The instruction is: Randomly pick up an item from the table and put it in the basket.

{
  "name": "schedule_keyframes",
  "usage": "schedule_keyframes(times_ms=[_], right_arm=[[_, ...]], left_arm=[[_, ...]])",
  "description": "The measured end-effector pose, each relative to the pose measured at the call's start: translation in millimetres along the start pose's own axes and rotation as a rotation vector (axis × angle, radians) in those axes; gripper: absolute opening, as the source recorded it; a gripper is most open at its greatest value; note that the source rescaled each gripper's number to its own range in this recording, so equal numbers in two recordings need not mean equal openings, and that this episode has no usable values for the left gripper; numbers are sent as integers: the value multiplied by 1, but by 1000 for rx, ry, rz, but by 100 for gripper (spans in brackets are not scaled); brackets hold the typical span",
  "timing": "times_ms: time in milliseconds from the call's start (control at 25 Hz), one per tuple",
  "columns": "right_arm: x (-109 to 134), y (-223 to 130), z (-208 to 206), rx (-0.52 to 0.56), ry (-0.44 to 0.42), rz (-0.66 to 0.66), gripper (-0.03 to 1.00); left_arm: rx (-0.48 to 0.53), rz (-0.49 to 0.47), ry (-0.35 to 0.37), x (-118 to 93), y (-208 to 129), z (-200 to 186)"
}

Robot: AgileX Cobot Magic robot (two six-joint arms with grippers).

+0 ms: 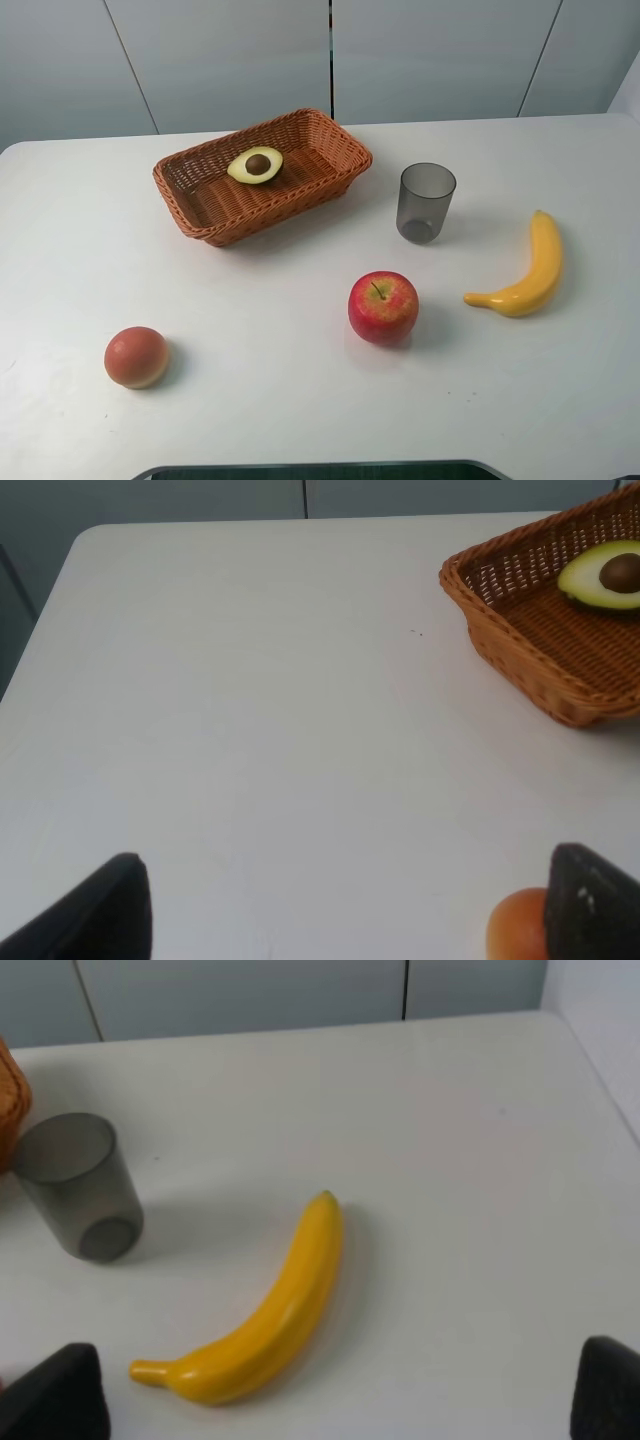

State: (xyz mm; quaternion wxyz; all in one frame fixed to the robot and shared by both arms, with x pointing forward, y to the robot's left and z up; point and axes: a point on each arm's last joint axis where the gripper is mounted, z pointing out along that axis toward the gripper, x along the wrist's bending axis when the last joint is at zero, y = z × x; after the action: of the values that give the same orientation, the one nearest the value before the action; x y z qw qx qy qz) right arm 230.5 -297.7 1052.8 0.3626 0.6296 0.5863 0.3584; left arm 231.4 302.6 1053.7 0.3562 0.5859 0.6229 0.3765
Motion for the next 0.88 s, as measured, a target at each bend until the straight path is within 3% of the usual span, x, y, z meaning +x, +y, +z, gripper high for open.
schedule_keyframes(times_ms=[880], right_arm=[[1, 0, 0, 0, -4, -2, 100]], left_arm=[[0, 0, 0, 0, 0, 0]])
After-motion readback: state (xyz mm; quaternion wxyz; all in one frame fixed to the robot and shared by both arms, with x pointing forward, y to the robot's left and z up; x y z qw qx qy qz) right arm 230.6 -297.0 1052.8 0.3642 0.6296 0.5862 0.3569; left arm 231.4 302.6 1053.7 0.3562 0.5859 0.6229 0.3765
